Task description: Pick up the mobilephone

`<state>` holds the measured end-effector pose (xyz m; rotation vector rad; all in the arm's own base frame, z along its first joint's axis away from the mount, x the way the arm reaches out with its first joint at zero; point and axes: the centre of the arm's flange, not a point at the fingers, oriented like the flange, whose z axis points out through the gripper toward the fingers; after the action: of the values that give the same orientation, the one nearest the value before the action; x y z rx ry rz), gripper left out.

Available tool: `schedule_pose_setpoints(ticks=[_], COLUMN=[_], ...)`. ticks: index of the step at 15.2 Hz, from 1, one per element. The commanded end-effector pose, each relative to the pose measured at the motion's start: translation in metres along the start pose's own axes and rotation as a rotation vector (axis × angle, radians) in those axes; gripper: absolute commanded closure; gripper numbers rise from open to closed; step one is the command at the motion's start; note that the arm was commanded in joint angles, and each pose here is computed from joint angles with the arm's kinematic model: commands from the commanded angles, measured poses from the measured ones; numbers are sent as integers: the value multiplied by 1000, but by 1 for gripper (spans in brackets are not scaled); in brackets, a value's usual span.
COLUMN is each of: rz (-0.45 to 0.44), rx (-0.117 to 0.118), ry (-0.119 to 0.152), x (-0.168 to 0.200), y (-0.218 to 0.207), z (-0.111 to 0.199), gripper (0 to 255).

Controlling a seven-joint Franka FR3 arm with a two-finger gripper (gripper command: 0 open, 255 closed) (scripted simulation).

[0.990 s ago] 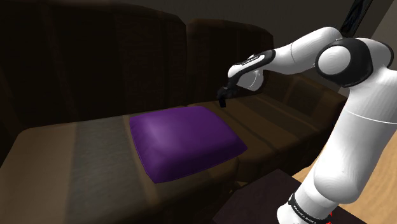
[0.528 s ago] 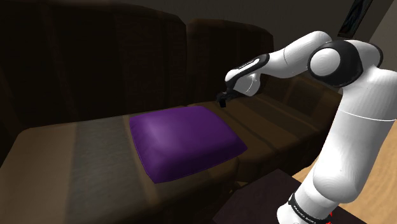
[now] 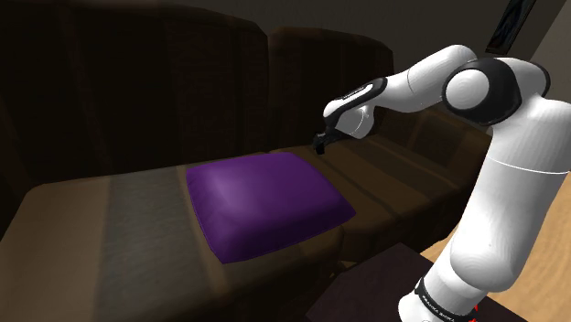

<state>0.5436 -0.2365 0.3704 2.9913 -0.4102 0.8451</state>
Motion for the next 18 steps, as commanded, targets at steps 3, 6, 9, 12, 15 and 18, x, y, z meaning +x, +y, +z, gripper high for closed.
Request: schedule_pose_setpoints(ticks=[3, 6, 9, 12, 15, 18], rz=[1, 1, 1, 1, 1, 1], rx=[-1, -1, -1, -1, -1, -1], ry=[-3, -3, -3, -3, -3, -3], x=[2, 10, 18, 27, 35, 41], y=[0, -1, -2, -3, -4, -4], z=[-3, -17, -30, -44, -57, -67], gripper=[255, 255, 255, 255, 255, 255])
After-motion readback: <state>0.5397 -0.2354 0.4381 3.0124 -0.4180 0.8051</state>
